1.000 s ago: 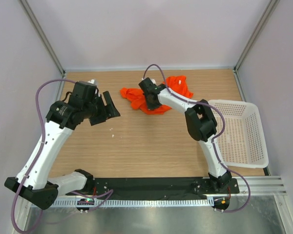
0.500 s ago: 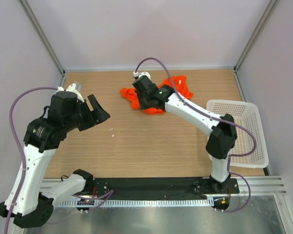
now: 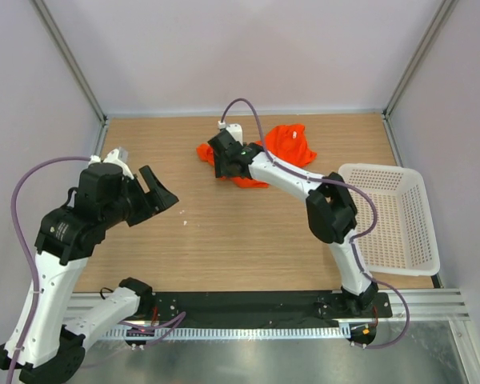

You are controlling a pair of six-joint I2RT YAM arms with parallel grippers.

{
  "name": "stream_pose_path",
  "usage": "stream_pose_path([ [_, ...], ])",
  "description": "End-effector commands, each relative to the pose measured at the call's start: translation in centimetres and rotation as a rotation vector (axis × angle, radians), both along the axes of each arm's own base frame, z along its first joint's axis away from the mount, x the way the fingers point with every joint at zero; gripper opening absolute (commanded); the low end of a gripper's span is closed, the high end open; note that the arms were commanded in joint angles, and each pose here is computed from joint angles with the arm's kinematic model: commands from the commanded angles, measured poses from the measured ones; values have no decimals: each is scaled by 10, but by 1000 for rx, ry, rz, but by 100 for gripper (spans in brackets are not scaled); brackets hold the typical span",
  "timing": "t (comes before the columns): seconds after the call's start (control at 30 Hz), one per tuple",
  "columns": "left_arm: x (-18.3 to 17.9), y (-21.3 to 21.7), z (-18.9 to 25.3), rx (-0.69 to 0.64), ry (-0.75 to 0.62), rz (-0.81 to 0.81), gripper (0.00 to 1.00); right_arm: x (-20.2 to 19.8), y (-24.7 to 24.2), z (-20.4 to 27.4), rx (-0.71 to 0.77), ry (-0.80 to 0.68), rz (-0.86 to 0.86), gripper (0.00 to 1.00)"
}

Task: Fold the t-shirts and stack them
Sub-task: Flatten the tshirt out

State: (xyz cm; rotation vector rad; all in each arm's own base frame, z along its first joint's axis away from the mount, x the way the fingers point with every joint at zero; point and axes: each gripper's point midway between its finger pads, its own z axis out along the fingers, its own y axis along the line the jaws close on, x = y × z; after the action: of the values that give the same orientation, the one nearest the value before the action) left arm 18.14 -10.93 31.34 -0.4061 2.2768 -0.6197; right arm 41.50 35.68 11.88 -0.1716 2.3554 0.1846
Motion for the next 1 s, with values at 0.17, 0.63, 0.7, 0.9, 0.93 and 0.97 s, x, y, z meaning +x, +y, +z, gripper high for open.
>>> stream_pose_path([
  [0.17,-2,1,-3,4,12,-4,75,33,8,-5,-1,-63,-164,57],
  [0.63,-2,8,8,55,-4,-5,76,50,6,-21,-117,-103,-128,48],
  [0.7,-5,7,8,41,-2,-6,76,48,6,-26,-133,-92,-107,50],
  [0.9,-14,11,7,28,-10,6,77,42,-4,-43,-203,-65,-86,6],
  [0.93,-15,12,7,25,-9,7,77,41,-5,-39,-206,-64,-84,1],
  [0.97,-15,12,8,24,-11,10,77,40,-7,-24,-197,-78,-83,1],
])
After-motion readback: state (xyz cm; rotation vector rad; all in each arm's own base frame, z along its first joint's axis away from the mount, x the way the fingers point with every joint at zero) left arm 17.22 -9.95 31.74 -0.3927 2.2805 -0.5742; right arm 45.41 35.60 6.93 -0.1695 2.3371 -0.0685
